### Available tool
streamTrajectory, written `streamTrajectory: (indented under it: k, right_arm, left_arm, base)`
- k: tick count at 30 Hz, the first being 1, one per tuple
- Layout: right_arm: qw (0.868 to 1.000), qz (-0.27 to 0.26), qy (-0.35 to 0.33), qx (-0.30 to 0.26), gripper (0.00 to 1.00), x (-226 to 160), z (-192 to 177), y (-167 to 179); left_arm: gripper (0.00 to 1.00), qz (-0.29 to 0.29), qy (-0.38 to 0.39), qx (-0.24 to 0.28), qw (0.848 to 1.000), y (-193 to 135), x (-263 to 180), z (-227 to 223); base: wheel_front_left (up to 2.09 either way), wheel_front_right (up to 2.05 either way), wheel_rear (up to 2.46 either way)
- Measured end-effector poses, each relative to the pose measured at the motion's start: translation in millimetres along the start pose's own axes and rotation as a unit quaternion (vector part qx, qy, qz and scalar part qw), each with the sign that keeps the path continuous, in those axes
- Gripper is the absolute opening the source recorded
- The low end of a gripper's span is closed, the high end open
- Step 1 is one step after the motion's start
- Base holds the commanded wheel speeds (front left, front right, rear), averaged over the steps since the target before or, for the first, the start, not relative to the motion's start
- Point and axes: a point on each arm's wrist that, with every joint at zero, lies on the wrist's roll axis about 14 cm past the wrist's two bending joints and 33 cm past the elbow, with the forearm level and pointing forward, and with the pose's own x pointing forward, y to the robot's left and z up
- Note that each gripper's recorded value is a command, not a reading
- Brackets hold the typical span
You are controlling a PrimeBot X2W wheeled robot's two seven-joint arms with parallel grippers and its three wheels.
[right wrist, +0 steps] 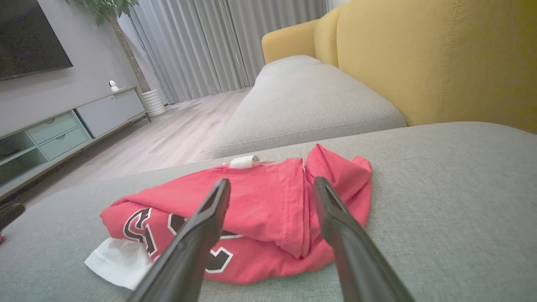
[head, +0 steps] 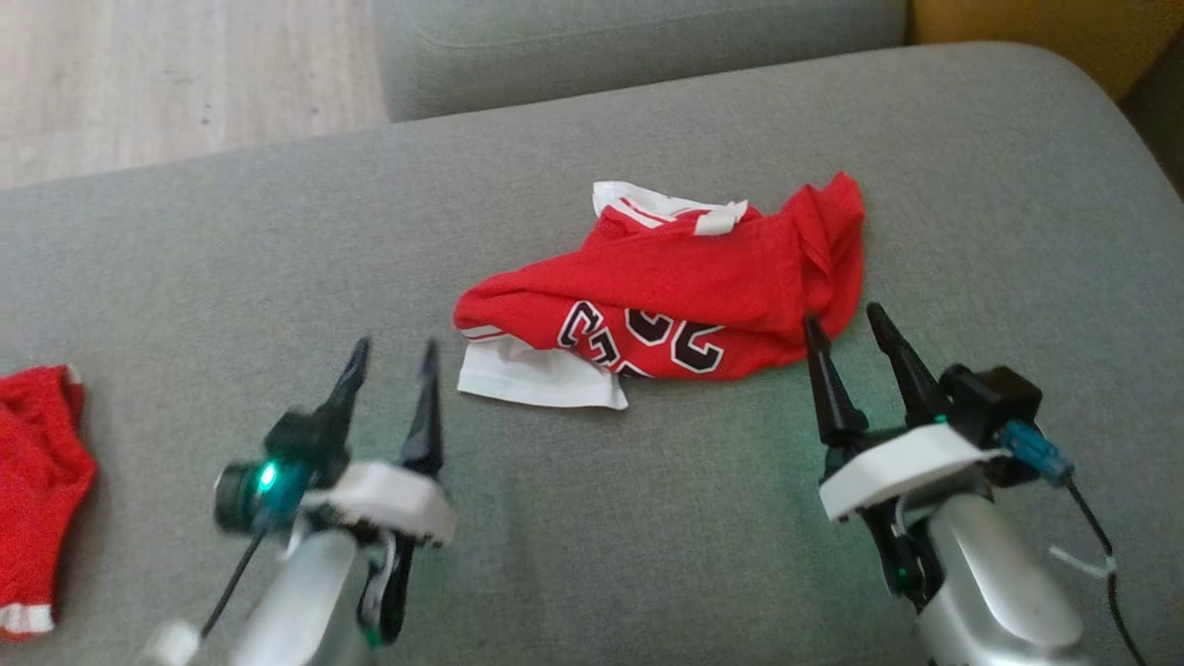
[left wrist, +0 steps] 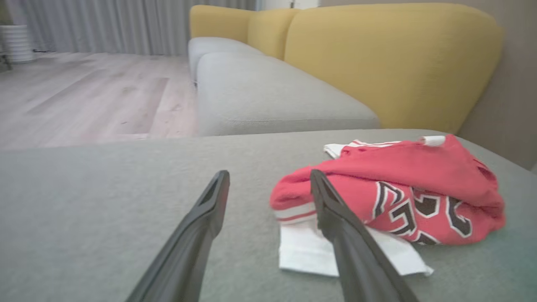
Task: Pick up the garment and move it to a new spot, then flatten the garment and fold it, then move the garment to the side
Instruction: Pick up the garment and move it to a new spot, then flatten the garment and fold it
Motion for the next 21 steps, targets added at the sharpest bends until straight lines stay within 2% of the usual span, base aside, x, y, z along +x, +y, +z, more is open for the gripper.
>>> streamTrajectory:
  k: [5,11,18,21]
  right_arm:
    - [1.0,-0.005,0.01,0.003,1.0,-11,-10,0]
    - [1.0,-0.001,0.018,0.005,1.0,-18,-17,5]
    - [1.0,0.005,0.029,0.005,1.0,-18,-25,10]
    - [0.999,0.027,0.038,0.0,1.0,-14,-30,23]
  left_arm:
    - [1.0,0.075,-0.027,-0.004,0.997,32,-41,2]
    - [1.0,0.154,-0.008,-0.02,0.988,61,-97,-25]
    - [1.0,0.166,-0.013,-0.024,0.986,65,-111,-27]
    - [1.0,0.169,-0.017,-0.024,0.985,67,-113,-26]
  base:
    - [0.0,0.0,0.0]
    - [0.0,0.0,0.0]
    - [0.0,0.0,0.0]
    - [0.0,0.0,0.0]
